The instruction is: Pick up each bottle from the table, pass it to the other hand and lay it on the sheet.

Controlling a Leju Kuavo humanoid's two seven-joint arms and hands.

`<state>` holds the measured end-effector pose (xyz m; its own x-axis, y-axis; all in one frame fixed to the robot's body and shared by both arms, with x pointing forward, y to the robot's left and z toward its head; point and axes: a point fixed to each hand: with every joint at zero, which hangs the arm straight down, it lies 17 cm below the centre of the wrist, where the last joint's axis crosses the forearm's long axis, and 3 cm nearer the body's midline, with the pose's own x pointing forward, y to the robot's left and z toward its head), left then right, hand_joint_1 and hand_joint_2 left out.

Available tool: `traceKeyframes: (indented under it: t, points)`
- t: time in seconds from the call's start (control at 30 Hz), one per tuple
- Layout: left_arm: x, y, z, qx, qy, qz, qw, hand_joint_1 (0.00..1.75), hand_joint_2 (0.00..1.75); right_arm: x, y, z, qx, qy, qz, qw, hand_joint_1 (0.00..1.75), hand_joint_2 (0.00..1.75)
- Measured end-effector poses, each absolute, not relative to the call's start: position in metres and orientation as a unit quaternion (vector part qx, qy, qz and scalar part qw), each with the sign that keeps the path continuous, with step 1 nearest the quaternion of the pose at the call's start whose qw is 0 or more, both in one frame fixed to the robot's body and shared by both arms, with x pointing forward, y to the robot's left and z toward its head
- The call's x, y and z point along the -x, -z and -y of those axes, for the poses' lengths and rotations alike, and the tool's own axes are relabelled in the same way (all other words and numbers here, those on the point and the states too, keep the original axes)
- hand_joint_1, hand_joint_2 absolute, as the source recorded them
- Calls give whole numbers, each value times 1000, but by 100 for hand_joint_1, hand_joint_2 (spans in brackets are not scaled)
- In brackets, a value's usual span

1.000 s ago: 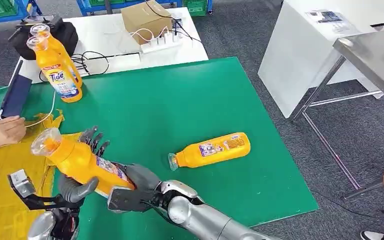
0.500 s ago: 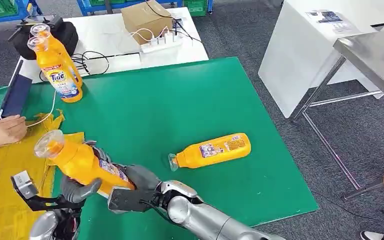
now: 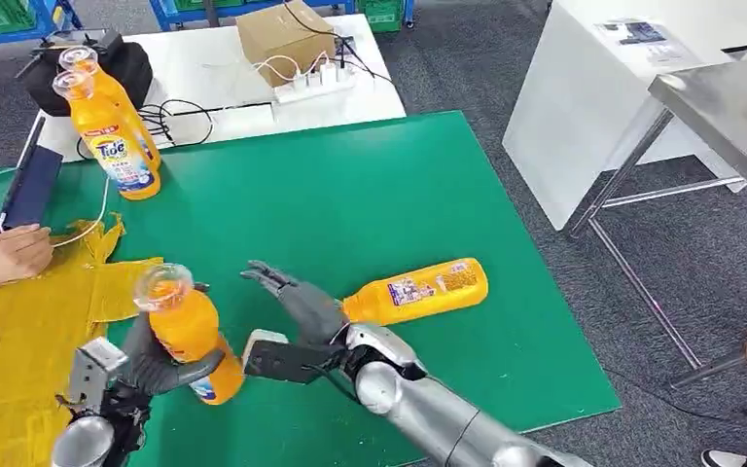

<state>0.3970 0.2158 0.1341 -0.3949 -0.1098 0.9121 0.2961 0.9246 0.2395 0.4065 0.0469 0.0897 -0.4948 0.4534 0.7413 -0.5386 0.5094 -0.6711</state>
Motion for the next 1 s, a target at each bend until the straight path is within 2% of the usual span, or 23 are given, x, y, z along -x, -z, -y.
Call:
traceKeyframes:
  t: [0.1,0.23,0.4,0.53,0.67,0.8,0.83,0.87,1.0]
  points:
    - [-402,-128,-236,-17,215,812,543,175,175,-418,-101,-29,-8,-486,719,497,0,175]
    - [-412,-120,-284,-228,298,779,503,175,175,-434,-112,14,29,-474,731,489,0,175]
    - [-411,-119,-313,-288,315,759,492,175,175,-443,-120,46,51,-469,736,486,0,175]
    - [-406,-114,-349,-455,400,674,422,175,175,-450,-118,86,60,-488,722,487,0,175]
    - [-402,-93,-381,-511,465,610,387,175,175,-456,-105,160,3,-539,650,536,0,175]
    - [-417,-56,-402,-507,519,561,399,175,175,-474,-123,221,12,-578,597,557,0,175]
    - [-422,-44,-405,-498,536,549,405,134,175,-477,-124,232,17,-588,583,561,0,175]
    - [-430,-36,-405,-491,548,540,409,51,175,-479,-125,240,23,-594,574,563,0,175]
    - [-453,-13,-405,-459,590,513,422,51,175,-478,-110,269,47,-616,537,575,0,175]
